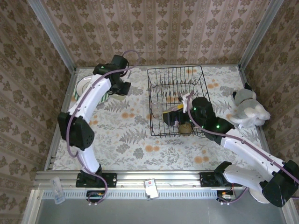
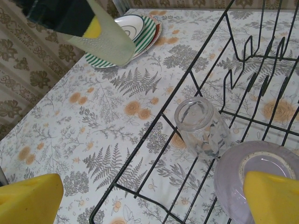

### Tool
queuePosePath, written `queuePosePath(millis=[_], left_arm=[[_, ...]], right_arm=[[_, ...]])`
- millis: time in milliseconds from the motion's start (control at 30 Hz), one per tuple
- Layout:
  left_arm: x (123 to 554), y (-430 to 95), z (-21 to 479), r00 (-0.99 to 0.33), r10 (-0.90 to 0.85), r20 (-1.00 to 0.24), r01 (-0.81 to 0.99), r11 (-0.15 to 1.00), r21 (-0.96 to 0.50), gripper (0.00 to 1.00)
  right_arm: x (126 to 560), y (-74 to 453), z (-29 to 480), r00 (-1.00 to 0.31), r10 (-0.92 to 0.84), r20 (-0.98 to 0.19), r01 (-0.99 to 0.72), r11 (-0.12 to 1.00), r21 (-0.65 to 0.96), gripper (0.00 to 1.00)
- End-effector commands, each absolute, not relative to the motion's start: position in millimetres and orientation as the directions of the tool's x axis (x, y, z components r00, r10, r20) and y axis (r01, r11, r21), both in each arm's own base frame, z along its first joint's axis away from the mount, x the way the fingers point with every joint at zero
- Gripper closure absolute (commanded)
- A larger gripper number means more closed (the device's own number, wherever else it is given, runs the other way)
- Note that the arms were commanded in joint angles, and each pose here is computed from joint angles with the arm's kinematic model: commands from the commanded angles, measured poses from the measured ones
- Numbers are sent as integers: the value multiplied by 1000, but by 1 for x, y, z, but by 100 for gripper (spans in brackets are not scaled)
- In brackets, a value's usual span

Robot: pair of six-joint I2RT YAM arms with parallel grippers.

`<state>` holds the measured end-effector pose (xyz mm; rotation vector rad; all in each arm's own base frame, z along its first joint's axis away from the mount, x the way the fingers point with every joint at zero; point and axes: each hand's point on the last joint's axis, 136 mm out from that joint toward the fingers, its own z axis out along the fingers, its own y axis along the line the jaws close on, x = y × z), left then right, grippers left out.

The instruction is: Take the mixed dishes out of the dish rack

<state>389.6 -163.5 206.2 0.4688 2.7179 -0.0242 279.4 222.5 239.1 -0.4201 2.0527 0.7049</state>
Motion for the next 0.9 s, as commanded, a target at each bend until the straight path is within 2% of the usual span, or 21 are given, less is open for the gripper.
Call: queuePosePath(millis=[0, 500, 867], left_arm=[[398, -156, 204, -876, 354, -328, 345, 935, 88, 100], [453, -148, 155, -913, 350, -209, 333, 936, 111, 100], [470, -139, 135, -924, 346, -164, 330, 936, 117, 100]], right_arm=[[280, 221, 243, -505, -30, -863, -543, 788, 290, 0], [279, 225, 240, -501, -53, -864, -551, 789, 272, 0], [278, 229, 235, -508, -75, -858, -560, 786, 262, 0]])
